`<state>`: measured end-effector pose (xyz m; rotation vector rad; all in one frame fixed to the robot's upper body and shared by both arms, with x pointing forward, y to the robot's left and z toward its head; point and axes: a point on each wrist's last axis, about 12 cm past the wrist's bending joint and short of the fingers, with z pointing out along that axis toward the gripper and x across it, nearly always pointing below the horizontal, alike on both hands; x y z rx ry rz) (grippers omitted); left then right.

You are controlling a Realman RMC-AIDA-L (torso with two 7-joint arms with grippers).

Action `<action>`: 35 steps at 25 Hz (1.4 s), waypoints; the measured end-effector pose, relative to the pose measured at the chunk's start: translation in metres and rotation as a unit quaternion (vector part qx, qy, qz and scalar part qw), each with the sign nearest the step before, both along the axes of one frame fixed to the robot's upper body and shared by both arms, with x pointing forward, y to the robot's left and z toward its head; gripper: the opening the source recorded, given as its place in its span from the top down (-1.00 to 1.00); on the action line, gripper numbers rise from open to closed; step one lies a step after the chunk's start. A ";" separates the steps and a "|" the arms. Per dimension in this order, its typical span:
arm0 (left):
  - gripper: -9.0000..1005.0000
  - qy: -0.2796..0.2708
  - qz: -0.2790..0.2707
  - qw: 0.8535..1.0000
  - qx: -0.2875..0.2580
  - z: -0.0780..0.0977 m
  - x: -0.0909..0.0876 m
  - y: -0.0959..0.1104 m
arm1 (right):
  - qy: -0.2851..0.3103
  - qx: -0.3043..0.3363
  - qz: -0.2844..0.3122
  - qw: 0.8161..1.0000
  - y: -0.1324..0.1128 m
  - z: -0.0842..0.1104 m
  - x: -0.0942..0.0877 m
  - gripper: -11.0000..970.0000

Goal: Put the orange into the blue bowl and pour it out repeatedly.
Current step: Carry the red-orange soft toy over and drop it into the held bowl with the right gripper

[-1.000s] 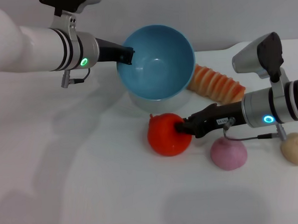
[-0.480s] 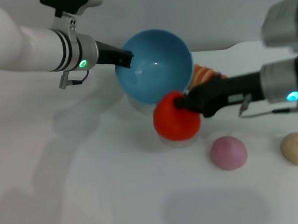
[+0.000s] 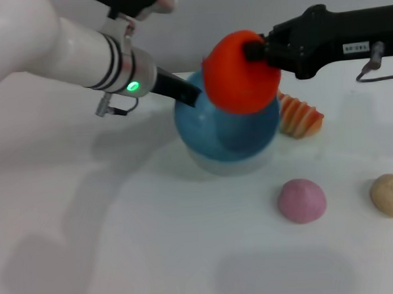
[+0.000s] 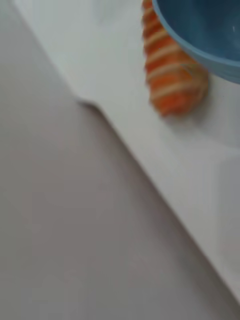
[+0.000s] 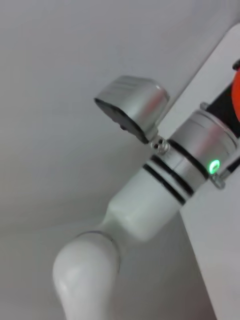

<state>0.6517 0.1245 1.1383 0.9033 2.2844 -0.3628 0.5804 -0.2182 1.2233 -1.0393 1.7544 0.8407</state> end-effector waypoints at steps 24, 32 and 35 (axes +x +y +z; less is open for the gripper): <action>0.98 0.018 -0.025 0.999 -0.009 0.000 -0.013 -0.009 | 0.155 0.044 -0.067 0.985 0.001 -0.069 0.022 0.67; 0.98 0.015 -0.023 1.000 -0.008 0.000 -0.012 -0.008 | 0.150 0.046 -0.080 0.984 -0.002 -0.069 0.025 0.18; 0.98 0.013 -0.022 1.000 -0.008 0.000 -0.011 -0.008 | 0.154 0.047 -0.085 0.983 -0.003 -0.071 0.025 0.01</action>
